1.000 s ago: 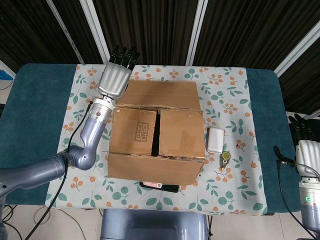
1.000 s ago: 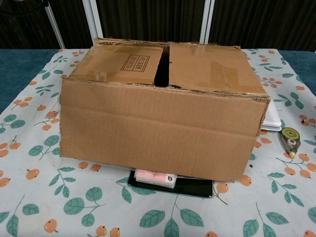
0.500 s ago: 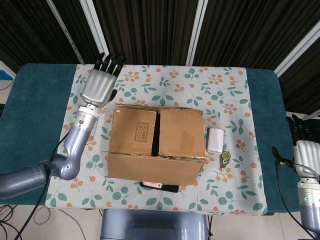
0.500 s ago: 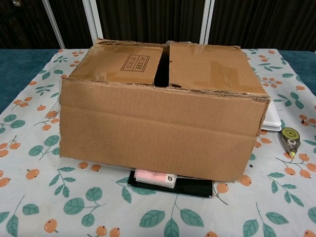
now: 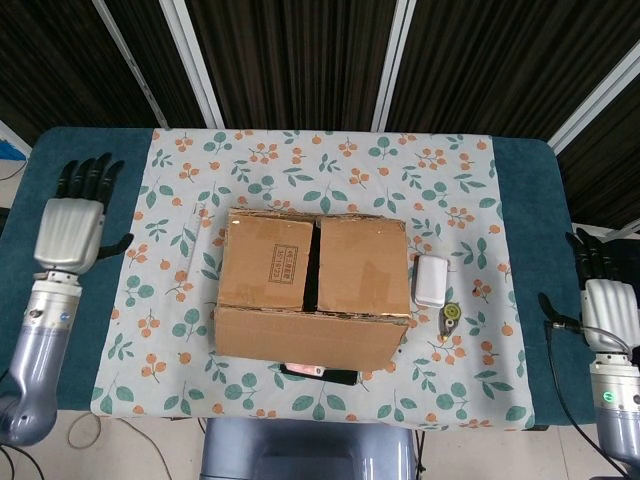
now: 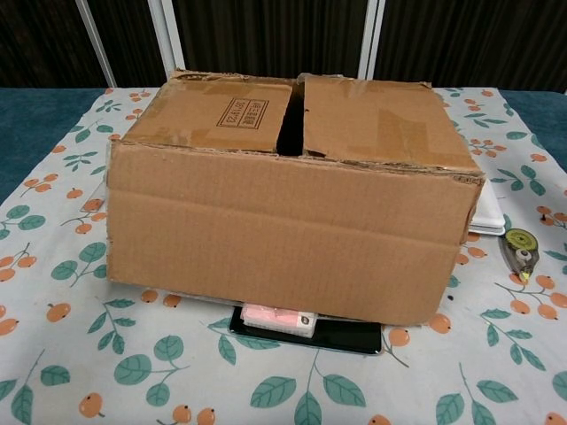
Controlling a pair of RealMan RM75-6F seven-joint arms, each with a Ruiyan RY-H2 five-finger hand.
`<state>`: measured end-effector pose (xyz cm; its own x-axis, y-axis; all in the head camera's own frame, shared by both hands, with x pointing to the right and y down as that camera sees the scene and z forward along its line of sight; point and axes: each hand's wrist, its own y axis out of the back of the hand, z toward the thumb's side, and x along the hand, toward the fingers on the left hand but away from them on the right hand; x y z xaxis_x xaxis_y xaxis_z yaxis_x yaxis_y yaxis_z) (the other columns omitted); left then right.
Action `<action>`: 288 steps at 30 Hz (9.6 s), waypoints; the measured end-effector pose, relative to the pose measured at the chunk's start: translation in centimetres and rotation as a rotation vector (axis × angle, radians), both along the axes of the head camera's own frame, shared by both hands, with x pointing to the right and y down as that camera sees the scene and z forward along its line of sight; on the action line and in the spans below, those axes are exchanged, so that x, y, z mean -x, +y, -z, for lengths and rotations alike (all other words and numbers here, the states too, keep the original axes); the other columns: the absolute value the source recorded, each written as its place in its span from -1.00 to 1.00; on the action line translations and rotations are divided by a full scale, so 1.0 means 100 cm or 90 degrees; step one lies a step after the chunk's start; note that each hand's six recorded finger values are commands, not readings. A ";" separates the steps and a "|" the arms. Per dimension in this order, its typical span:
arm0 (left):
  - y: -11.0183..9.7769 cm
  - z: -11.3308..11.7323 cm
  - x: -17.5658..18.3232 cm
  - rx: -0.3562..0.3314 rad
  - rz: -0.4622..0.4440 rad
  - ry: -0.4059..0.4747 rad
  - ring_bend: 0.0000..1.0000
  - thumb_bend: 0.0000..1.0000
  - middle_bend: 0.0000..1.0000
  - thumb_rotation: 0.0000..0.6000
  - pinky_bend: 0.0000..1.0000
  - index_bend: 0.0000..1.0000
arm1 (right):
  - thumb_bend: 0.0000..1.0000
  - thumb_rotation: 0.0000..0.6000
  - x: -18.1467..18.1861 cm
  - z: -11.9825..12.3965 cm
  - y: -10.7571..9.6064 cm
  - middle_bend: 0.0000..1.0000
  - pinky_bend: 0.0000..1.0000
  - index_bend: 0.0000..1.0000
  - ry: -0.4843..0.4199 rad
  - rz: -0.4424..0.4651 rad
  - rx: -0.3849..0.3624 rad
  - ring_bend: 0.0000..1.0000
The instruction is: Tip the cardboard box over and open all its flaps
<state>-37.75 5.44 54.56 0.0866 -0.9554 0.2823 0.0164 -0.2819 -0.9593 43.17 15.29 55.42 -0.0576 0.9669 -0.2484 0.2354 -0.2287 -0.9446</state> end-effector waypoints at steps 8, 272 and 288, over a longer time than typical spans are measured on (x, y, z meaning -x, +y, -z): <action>0.066 0.000 0.064 -0.003 0.082 0.003 -1.00 -0.67 -1.00 1.00 -1.00 -1.00 | -0.03 1.00 0.025 0.005 -0.021 -1.00 -0.53 -1.00 0.008 0.062 -0.002 -0.97; 0.125 -0.012 0.111 0.040 0.213 0.161 -1.00 -0.68 -1.00 1.00 -1.00 -1.00 | 0.42 1.00 0.173 0.069 -0.178 -0.44 -0.47 -0.25 0.607 0.583 0.228 -0.56; 0.119 -0.014 0.099 0.039 0.165 0.115 -1.00 -0.78 -1.00 1.00 -1.00 -1.00 | -0.72 1.00 0.063 0.059 -0.109 -1.00 -0.55 -1.00 0.258 0.163 0.073 -0.93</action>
<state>-47.67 17.34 55.95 -0.1029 -0.9340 0.3422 -0.2323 -0.3120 -0.9213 36.91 4.40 49.49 0.0644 0.9304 -0.3610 -0.2230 -0.3391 -0.9139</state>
